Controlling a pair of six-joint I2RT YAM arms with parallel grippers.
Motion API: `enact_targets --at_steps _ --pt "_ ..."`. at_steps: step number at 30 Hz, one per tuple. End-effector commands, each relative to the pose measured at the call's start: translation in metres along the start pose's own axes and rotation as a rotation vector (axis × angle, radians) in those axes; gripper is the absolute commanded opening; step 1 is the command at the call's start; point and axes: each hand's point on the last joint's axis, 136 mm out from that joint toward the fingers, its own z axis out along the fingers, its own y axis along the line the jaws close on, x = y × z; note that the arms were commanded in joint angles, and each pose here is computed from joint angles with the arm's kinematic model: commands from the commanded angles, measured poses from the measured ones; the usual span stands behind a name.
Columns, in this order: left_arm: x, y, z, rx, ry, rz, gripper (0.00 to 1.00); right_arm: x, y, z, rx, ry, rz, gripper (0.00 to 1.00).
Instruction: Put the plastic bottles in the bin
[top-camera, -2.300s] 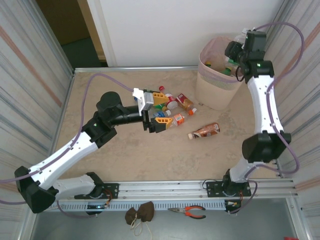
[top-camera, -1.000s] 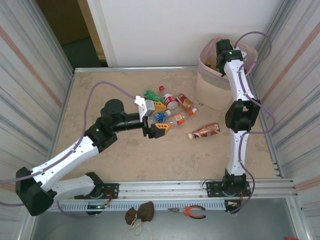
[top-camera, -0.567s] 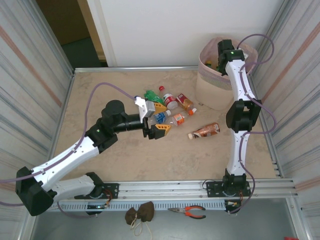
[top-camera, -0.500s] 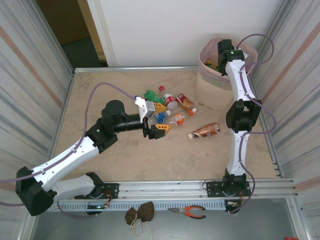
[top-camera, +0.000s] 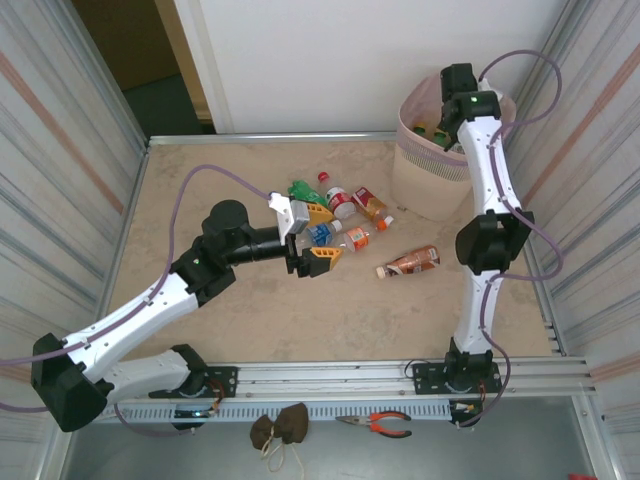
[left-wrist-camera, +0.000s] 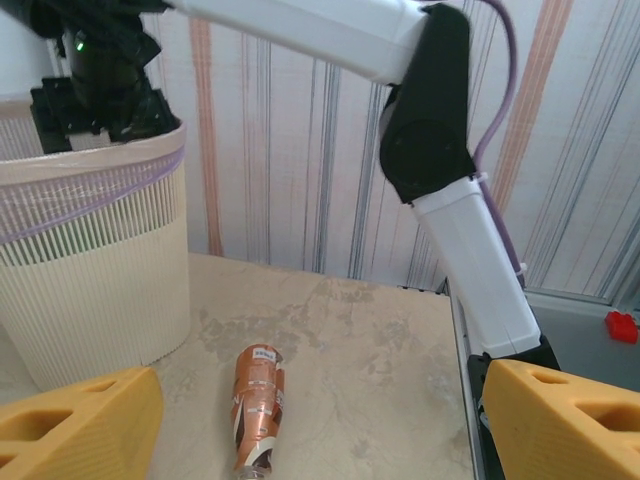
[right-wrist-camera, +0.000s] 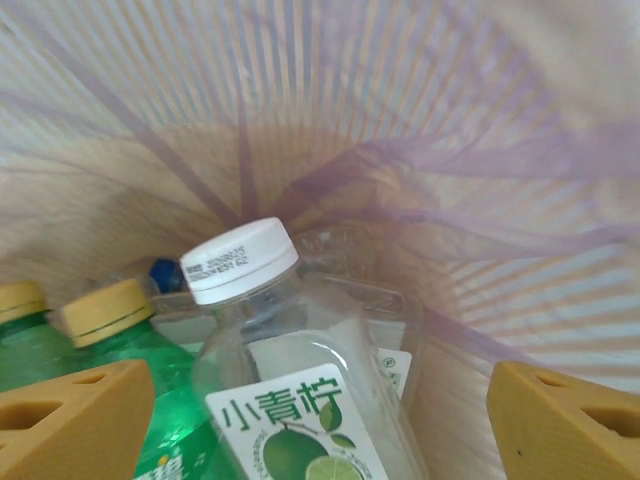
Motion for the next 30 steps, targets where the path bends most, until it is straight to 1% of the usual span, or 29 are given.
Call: enact_targets --at_steps 1,5,9,14,19,21,26,30 --pt "-0.004 0.009 -0.002 -0.042 -0.005 -0.015 0.83 -0.029 -0.013 -0.049 -0.051 -0.085 -0.002 0.84" --pt "0.0 0.016 0.0 -0.074 0.02 -0.034 0.83 -0.04 -0.019 -0.071 -0.092 -0.118 -0.023 0.82" --pt "0.006 0.025 0.003 -0.113 0.055 -0.058 0.83 -0.043 -0.023 -0.088 -0.147 -0.139 -0.057 0.81" --pt "0.016 0.041 0.007 -0.188 0.122 -0.107 0.82 -0.04 -0.031 -0.112 -0.243 -0.17 -0.098 0.8" --pt "0.031 0.063 0.007 -0.297 0.202 -0.173 0.81 -0.031 -0.045 -0.131 -0.313 -0.201 -0.117 0.79" --pt "0.036 0.071 0.006 -0.339 0.237 -0.205 0.81 -0.025 -0.052 -0.138 -0.34 -0.209 -0.122 0.79" --pt "0.056 0.096 -0.001 -0.456 0.327 -0.294 0.79 0.001 -0.068 -0.139 -0.381 -0.192 -0.125 0.78" --pt "0.075 0.122 -0.014 -0.567 0.36 -0.429 0.75 0.023 -0.082 -0.135 -0.378 -0.17 -0.131 0.78"
